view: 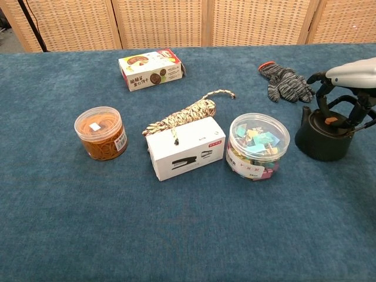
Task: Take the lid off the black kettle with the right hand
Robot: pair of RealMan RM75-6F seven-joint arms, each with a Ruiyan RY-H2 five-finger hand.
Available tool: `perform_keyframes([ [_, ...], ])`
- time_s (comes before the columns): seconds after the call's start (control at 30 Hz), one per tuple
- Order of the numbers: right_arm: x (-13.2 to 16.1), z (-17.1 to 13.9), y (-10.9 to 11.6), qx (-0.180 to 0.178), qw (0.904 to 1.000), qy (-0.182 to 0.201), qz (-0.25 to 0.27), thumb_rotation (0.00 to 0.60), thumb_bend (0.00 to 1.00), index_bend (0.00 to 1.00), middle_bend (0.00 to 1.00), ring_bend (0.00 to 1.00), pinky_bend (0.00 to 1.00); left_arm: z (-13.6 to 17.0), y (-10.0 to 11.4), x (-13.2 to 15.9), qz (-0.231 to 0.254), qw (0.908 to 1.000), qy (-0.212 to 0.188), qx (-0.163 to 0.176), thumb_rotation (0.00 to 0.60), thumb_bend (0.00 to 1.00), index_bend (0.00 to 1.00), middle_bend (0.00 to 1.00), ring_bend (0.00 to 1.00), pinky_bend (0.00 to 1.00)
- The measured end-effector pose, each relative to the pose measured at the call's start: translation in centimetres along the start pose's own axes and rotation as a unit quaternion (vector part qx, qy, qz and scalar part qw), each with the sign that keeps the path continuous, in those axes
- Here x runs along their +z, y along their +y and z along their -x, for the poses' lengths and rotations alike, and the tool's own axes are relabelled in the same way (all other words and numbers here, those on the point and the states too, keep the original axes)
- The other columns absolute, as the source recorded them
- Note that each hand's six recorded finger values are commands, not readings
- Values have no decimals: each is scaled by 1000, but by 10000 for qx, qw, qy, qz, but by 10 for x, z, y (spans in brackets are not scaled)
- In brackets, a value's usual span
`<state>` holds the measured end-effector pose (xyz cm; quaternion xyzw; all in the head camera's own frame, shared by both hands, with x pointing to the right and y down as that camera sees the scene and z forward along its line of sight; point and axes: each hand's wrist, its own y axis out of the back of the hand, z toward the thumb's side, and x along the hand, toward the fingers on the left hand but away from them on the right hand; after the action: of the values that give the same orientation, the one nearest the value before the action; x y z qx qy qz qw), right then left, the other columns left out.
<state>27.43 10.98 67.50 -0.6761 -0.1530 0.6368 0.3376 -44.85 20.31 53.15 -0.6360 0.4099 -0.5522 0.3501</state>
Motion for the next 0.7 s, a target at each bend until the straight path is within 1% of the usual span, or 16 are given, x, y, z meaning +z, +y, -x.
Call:
perform_keyframes([
  [0.2, 1, 1, -2, 13, 10000, 13, 21, 600, 382, 528, 0, 0, 0, 0, 0, 0, 10, 10000, 4, 1, 600, 23, 0, 0, 0, 0],
  [0.43, 2, 1, -3, -16, 10000, 28, 27, 600, 398, 600, 0, 0, 0, 0, 1, -1, 15, 10000, 5, 4, 600, 23, 0, 0, 0, 0],
  [0.57, 2, 0, -1, -104, 9999, 35, 11, 600, 435, 636, 0, 0, 0, 0, 1, -1, 16, 10000, 10, 8, 600, 23, 0, 0, 0, 0],
  [0.7, 3, -2, 4, -214, 9998, 49, 18, 600, 444, 651, 0, 0, 0, 0, 0, -1, 13, 10000, 8, 0, 600, 23, 0, 0, 0, 0],
])
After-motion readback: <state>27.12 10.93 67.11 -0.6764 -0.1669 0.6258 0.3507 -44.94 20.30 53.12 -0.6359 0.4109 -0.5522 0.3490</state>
